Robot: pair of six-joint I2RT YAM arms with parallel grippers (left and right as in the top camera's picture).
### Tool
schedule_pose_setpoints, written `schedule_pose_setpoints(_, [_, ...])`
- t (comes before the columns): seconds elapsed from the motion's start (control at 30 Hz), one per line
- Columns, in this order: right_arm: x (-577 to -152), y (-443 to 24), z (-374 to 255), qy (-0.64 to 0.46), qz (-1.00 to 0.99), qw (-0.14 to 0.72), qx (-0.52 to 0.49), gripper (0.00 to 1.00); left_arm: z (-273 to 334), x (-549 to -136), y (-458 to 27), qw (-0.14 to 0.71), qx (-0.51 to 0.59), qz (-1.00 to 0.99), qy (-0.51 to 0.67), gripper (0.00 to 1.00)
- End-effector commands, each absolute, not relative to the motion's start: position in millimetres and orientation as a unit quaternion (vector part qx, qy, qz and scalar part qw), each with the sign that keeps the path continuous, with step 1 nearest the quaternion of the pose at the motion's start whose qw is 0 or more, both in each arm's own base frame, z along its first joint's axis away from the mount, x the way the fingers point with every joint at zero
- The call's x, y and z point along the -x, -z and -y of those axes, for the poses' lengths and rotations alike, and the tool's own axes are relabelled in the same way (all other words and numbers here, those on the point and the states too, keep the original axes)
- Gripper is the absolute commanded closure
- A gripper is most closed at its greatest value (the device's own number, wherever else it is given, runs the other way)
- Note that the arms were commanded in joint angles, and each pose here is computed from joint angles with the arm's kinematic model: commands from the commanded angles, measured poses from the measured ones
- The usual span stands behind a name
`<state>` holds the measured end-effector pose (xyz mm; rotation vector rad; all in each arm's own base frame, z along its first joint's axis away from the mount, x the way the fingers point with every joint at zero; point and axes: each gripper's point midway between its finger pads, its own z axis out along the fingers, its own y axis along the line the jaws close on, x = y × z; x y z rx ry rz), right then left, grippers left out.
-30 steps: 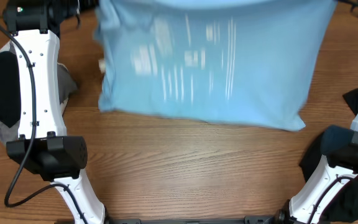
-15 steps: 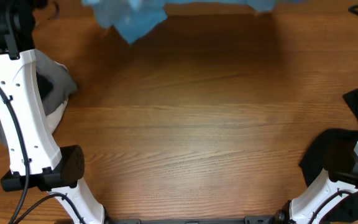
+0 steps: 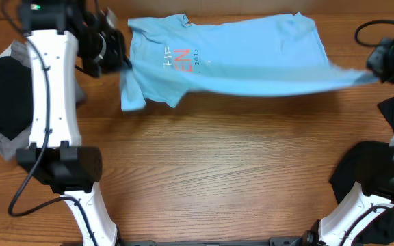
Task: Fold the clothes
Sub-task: 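Lay the stretched T-shirt flat on the table and release both grippers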
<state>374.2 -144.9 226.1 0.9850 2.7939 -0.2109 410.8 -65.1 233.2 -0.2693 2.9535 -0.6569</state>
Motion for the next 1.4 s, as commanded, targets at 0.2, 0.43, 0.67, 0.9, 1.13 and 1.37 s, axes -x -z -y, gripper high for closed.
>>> schedule_pose_setpoints(0.2, [-308,-143,159,0.095,-0.923,-0.084,-0.363,0.96,101,-322,-128,-0.175,0.024,-0.972,0.154,0.96])
schedule_pose_setpoints(0.43, [-262,-125,191,0.106,-0.882,-0.140,-0.437,0.96,78,-267,-108,-0.201,0.028,-0.977,0.069,0.96])
schedule_pose_setpoints(0.67, [-247,-112,192,0.091,-0.872,-0.166,-0.452,0.96,68,-223,-86,-0.158,0.065,-0.980,0.102,0.96])
schedule_pose_setpoints(0.9, [-238,-110,185,0.087,-0.871,-0.174,-0.452,0.96,69,-189,-68,-0.166,0.070,-0.977,0.114,0.96])
schedule_pose_setpoints(1.13, [-273,-104,179,0.026,-0.892,-0.108,-0.438,0.96,81,-242,-69,-0.055,0.094,-0.981,0.163,0.96])
schedule_pose_setpoints(1.37, [-350,-101,158,-0.082,-0.924,0.022,-0.373,0.96,102,-332,-89,0.111,0.127,-0.952,0.254,0.96])
